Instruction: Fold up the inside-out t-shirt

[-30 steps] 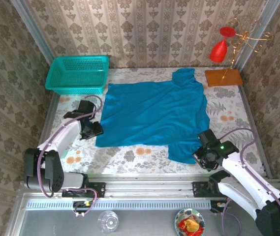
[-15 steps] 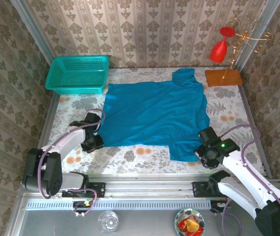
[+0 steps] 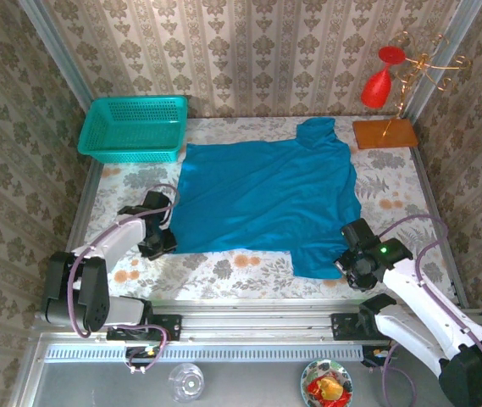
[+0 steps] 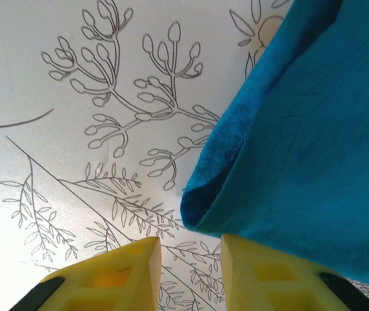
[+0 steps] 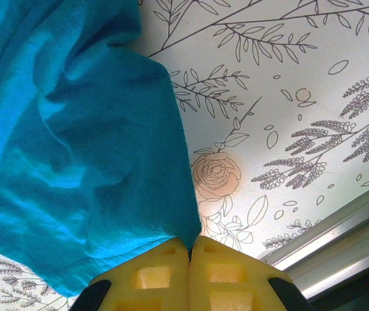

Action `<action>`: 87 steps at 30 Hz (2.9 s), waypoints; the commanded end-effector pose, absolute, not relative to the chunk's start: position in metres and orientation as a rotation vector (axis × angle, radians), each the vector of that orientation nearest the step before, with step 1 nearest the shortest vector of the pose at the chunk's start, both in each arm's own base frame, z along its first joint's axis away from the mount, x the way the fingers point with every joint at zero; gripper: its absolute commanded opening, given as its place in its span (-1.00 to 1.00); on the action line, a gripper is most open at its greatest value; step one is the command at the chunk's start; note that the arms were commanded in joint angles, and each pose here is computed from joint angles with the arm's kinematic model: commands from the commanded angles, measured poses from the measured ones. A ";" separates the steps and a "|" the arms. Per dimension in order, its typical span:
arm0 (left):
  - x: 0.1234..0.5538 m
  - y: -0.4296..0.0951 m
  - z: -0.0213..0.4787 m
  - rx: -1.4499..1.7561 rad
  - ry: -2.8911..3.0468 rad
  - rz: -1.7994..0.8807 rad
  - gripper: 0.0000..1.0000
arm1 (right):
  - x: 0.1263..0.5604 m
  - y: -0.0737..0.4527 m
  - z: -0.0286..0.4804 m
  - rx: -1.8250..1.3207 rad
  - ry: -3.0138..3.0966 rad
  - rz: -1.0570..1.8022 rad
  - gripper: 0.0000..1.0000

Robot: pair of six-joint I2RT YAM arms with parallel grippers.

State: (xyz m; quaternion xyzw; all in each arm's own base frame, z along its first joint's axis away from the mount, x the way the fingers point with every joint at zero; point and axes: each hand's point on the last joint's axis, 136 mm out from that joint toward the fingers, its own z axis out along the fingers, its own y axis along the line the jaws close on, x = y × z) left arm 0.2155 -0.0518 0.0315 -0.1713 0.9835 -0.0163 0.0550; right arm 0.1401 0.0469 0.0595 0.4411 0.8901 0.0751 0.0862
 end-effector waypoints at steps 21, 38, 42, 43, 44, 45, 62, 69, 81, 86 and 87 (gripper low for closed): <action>0.215 -0.051 0.005 -0.515 3.062 -0.096 -0.58 | 0.138 0.037 0.069 1.351 2.615 0.169 -1.00; 0.295 -0.069 0.171 -0.342 2.617 -0.355 -1.00 | 0.210 -0.017 0.253 0.880 2.236 0.122 -1.00; 0.318 -0.080 0.241 -0.282 2.416 -0.478 -1.00 | 0.235 -0.039 0.362 0.750 2.002 0.043 -1.00; 0.323 -0.085 0.253 -0.268 2.376 -0.517 -1.00 | 0.239 -0.043 0.389 0.719 1.941 0.025 -1.00; 0.328 -0.091 0.265 -0.255 2.336 -0.568 -1.00 | 0.243 -0.050 0.418 0.706 1.880 -0.009 -1.00; 0.332 -0.096 0.274 -0.246 2.305 -0.610 -1.00 | 0.243 -0.055 0.447 0.690 1.819 -0.032 -1.00; 0.314 -0.057 0.518 -0.165 1.763 -0.511 -1.00 | 0.262 -0.060 0.572 0.653 1.549 0.009 -1.00; 0.346 -0.099 0.441 -0.129 1.918 -0.791 -1.00 | 0.189 -0.089 0.644 0.702 1.287 -0.109 -1.00; 0.280 -0.083 0.534 0.021 1.675 -0.640 -1.00 | 0.173 -0.084 0.640 0.686 1.248 -0.040 -1.00; 0.234 -0.078 0.565 0.068 1.537 -0.614 -1.00 | 0.138 -0.087 0.644 0.690 1.189 -0.022 -1.00; 0.226 -0.077 0.570 0.071 1.514 -0.607 -1.00 | 0.132 -0.087 0.646 0.690 1.176 -0.019 -1.00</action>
